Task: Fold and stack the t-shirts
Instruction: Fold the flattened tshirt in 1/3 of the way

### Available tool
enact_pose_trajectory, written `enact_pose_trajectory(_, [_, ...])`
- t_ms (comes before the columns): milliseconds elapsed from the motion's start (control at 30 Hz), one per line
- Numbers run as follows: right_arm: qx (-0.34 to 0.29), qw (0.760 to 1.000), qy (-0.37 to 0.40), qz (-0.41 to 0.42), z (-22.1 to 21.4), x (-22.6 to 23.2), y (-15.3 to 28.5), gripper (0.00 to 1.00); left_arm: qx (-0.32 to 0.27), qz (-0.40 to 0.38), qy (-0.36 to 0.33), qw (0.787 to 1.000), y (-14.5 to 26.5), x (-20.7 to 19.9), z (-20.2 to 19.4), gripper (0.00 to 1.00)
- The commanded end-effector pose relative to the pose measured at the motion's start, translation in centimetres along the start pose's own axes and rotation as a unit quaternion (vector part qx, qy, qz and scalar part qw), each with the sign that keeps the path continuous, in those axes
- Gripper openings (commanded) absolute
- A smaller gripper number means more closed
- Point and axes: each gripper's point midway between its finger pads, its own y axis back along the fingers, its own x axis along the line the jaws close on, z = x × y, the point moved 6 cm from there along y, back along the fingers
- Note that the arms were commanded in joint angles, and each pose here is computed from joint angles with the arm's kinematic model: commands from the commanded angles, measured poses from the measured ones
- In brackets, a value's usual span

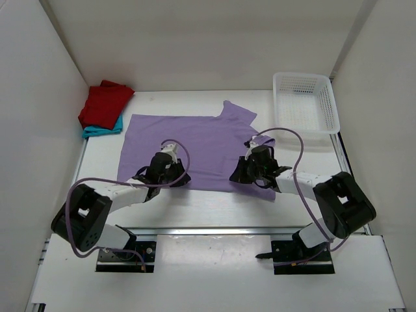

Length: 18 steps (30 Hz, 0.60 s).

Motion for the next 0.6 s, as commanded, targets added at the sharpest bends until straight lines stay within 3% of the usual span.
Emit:
enact_pose_trajectory(0, [-0.010, 0.999, 0.038, -0.024, 0.2, -0.6, -0.5, 0.00, -0.029, 0.044, -0.016, 0.998, 1.4, 1.9, 1.1, 0.29])
enact_pose_trajectory(100, [0.005, 0.998, 0.041, -0.048, -0.9, -1.7, -0.8, 0.00, -0.021, 0.073, 0.009, 0.997, 1.6, 3.8, 0.7, 0.28])
enact_pose_trajectory(267, [0.025, 0.997, 0.036, -0.070, -3.6, -3.4, 0.4, 0.00, 0.026, 0.043, 0.111, 0.993, 2.0, 6.3, -1.9, 0.24])
enact_pose_trajectory(567, [0.088, 0.992, 0.012, -0.086, -10.3, -5.0, 3.9, 0.00, 0.072, 0.080, 0.074, 0.991, 4.7, 5.8, -7.6, 0.23])
